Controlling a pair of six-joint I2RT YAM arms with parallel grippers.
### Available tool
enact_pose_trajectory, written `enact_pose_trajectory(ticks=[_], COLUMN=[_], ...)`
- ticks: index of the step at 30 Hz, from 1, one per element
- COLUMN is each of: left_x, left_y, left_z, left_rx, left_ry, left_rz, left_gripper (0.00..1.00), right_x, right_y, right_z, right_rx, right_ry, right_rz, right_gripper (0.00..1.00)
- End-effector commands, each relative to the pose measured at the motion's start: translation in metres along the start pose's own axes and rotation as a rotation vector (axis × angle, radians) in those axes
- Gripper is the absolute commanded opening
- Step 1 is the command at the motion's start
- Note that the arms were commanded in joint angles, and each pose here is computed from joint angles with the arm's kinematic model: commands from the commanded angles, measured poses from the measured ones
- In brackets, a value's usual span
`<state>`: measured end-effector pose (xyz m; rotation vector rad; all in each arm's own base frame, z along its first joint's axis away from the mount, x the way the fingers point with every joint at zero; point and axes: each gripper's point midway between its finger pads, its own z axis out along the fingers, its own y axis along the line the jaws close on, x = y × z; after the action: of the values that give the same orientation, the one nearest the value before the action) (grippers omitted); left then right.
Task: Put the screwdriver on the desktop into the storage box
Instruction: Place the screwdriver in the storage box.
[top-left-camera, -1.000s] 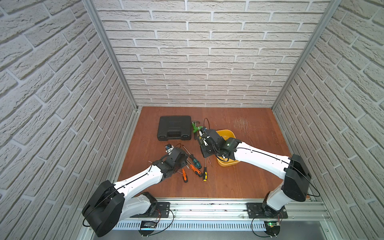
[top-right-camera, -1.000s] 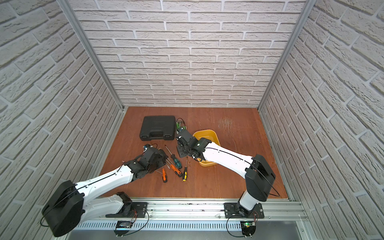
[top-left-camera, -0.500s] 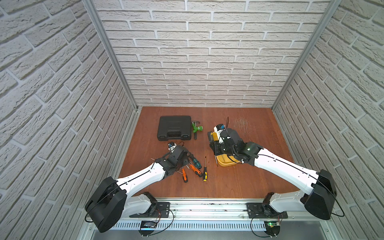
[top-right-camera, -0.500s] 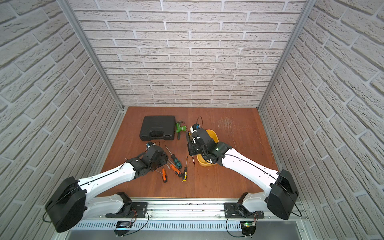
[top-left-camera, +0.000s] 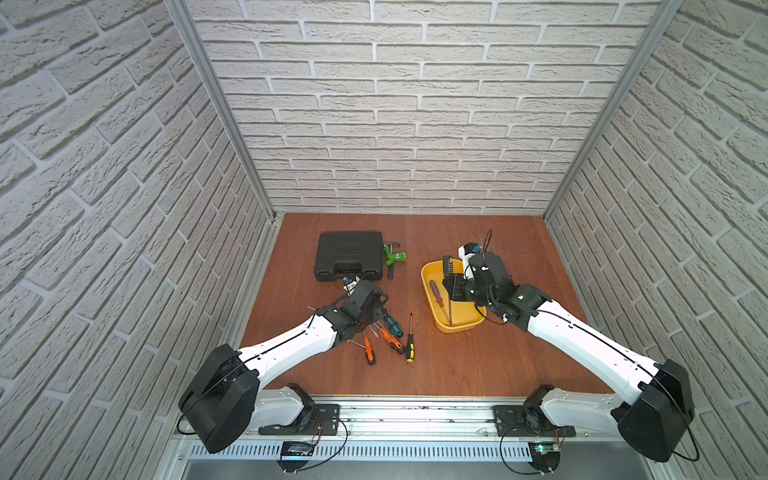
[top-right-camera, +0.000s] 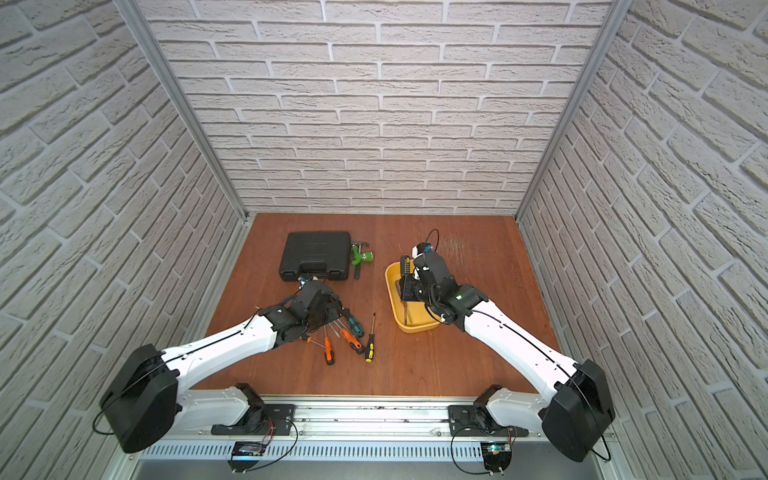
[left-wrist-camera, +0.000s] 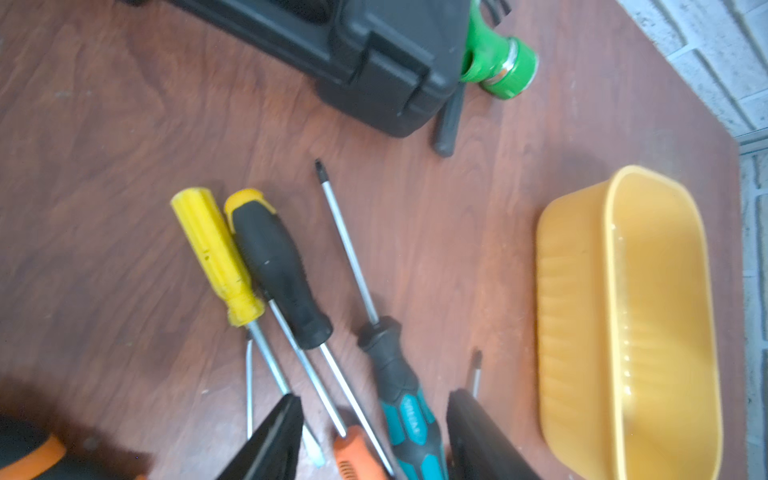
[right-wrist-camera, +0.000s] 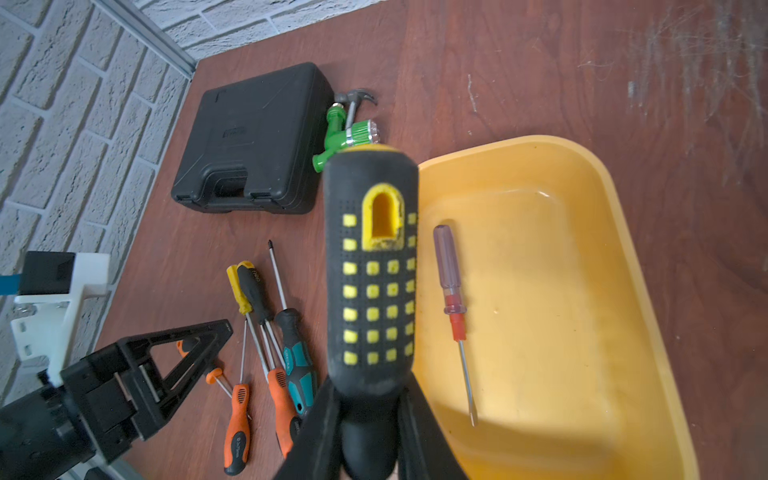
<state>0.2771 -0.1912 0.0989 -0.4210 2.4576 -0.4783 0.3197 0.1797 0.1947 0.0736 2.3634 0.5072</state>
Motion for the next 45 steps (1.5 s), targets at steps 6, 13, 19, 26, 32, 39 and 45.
enact_pose_trajectory(ticks=[6, 13, 19, 26, 32, 39, 45], left_x=[0.005, 0.007, 0.005, 0.012, 0.012, 0.014, 0.014], left_y=[-0.008, -0.004, -0.006, -0.007, -0.004, 0.0, -0.002], left_z=[-0.001, -0.004, -0.006, -0.001, -0.003, -0.001, -0.002], left_rx=[0.022, 0.026, 0.059, 0.076, 0.071, 0.065, 0.066], left_ry=[0.006, 0.004, -0.015, 0.005, 0.003, 0.002, 0.005], left_rz=[0.037, 0.043, 0.038, 0.032, 0.033, 0.024, 0.025], left_gripper=[0.58, 0.57, 0.57, 0.55, 0.55, 0.55, 0.55], right_x=[-0.007, -0.004, 0.003, 0.002, -0.002, -0.001, 0.005], right_y=[-0.038, -0.057, -0.057, -0.064, -0.064, -0.065, -0.062], right_z=[-0.007, 0.008, 0.034, 0.06, 0.077, 0.095, 0.107], right_rx=[0.103, 0.176, 0.186, 0.229, 0.218, 0.232, 0.223], right_ry=[0.033, 0.094, 0.185, 0.211, 0.185, 0.199, 0.223], right_rz=[-0.011, -0.059, -0.116, -0.174, -0.219, -0.252, -0.265], right_gripper=[0.02, 0.03, 0.03, 0.03, 0.03, 0.03, 0.03])
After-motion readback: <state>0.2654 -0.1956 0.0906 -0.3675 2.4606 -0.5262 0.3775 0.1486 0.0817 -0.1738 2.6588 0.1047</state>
